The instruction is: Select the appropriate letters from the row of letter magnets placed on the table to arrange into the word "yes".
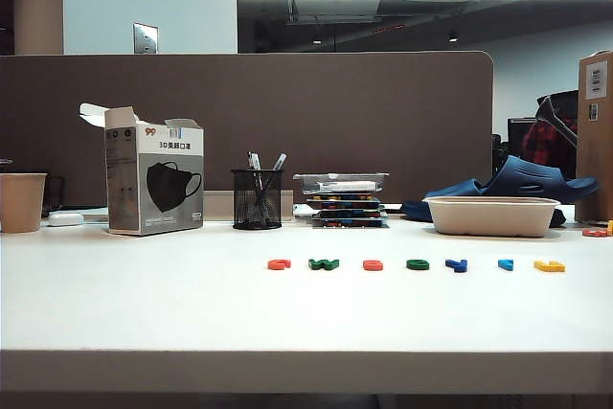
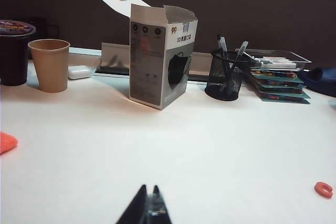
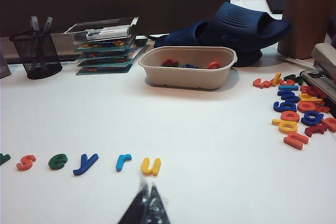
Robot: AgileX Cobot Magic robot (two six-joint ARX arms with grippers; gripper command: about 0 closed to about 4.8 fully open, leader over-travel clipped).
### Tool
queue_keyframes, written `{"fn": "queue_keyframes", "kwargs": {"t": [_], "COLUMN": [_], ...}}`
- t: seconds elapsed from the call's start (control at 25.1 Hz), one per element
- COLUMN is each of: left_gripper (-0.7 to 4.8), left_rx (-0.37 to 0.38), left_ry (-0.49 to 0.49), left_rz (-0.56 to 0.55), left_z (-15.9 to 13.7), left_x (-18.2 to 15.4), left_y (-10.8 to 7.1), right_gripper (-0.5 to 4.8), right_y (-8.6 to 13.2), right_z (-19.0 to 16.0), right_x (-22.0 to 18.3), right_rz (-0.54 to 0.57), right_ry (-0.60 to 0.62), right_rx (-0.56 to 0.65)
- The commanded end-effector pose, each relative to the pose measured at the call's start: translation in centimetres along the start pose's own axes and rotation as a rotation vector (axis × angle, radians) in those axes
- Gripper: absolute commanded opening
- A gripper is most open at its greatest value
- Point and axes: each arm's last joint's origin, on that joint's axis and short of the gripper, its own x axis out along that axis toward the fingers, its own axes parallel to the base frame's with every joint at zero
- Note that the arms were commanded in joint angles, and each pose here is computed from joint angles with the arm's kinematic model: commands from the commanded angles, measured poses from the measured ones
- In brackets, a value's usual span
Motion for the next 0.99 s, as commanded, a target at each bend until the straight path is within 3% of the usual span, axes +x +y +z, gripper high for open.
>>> {"fn": "queue_keyframes", "kwargs": {"t": [0.04, 0.24, 0.56, 0.99], "left_gripper": [-0.05, -0.05, -0.05, -0.05], "left_rx": [-0.001, -0.001, -0.001, 0.003], "left_ry": [-0.015, -0.015, -0.015, -0.044], "left_rz": [-0.009, -0.009, -0.006, -0.008], "left_z": [0.21, 0.21, 0.21, 0.91], "left_x": [-0.01, -0.01, -0.01, -0.12], "left_y": [-0.04, -0.04, -0.03, -0.11], "right_gripper": [-0.06, -0.06, -0.06, -0.06], "right_y": [-0.04, -0.04, -0.42, -0.40], "right_z": [-0.17, -0.17, -0.13, -0.14], "right_x": [0.04, 0.04, 0.01, 0.01], "right_rz": [-0.001, -0.003, -0.135, -0.129], "right_ry": [-0.002, -0.002, -0.015, -0.014], "right_rx": [-0.002, -0.003, -0.003, -0.002]}}
